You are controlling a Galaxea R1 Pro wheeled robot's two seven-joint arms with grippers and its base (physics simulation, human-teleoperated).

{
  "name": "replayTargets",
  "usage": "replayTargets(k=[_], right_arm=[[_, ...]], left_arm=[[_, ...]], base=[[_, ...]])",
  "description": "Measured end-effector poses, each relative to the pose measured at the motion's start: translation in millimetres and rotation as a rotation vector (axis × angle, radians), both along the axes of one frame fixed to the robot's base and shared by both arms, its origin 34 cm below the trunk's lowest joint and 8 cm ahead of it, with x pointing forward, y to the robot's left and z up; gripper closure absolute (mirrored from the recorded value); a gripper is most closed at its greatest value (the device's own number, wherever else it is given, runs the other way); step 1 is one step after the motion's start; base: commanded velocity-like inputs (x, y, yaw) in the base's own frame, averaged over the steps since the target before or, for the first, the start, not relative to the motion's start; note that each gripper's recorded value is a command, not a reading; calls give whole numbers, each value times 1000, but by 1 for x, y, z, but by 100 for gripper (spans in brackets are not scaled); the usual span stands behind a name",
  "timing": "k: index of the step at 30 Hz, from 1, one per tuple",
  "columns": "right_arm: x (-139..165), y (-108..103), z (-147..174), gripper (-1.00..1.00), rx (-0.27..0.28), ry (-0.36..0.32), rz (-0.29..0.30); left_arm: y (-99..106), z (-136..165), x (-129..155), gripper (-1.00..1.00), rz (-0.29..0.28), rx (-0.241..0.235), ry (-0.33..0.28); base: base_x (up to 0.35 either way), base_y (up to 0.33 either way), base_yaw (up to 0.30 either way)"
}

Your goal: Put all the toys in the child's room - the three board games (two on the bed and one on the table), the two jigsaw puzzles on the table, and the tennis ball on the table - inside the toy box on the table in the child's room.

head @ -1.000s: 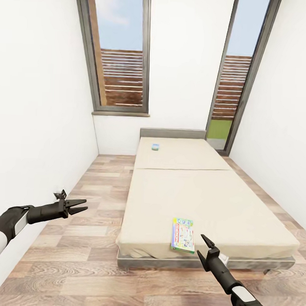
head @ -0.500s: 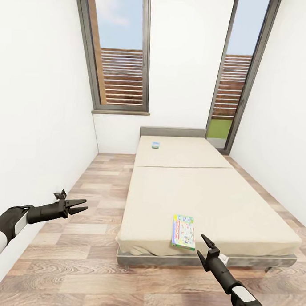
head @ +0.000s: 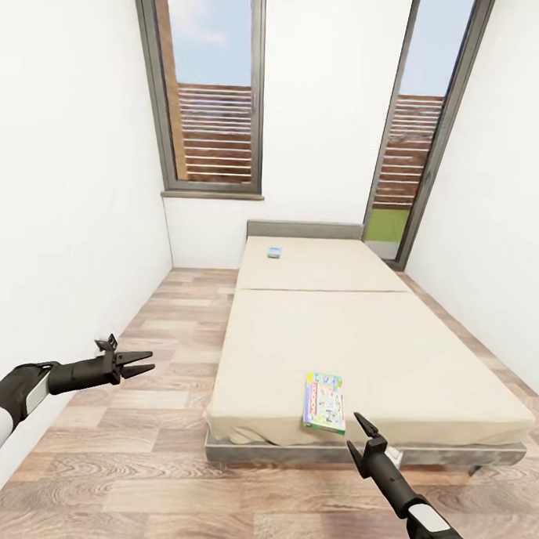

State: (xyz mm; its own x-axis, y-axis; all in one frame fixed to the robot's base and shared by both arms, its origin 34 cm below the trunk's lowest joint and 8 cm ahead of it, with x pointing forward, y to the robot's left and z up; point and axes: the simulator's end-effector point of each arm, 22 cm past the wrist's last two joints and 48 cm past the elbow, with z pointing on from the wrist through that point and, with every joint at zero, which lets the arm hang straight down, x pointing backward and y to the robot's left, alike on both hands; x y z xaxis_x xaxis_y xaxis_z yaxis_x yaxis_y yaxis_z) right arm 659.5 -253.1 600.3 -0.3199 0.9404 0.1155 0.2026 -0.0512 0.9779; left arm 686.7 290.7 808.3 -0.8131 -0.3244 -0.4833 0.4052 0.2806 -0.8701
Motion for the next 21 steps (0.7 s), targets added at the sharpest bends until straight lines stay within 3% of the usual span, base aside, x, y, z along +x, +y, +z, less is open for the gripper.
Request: replayTargets(k=[21], right_arm=[[-6, 0, -42, -100, -1, 0, 0]], left_arm=[[0, -42, -7, -100, 0, 0, -1]], base=[[0, 0, 0]])
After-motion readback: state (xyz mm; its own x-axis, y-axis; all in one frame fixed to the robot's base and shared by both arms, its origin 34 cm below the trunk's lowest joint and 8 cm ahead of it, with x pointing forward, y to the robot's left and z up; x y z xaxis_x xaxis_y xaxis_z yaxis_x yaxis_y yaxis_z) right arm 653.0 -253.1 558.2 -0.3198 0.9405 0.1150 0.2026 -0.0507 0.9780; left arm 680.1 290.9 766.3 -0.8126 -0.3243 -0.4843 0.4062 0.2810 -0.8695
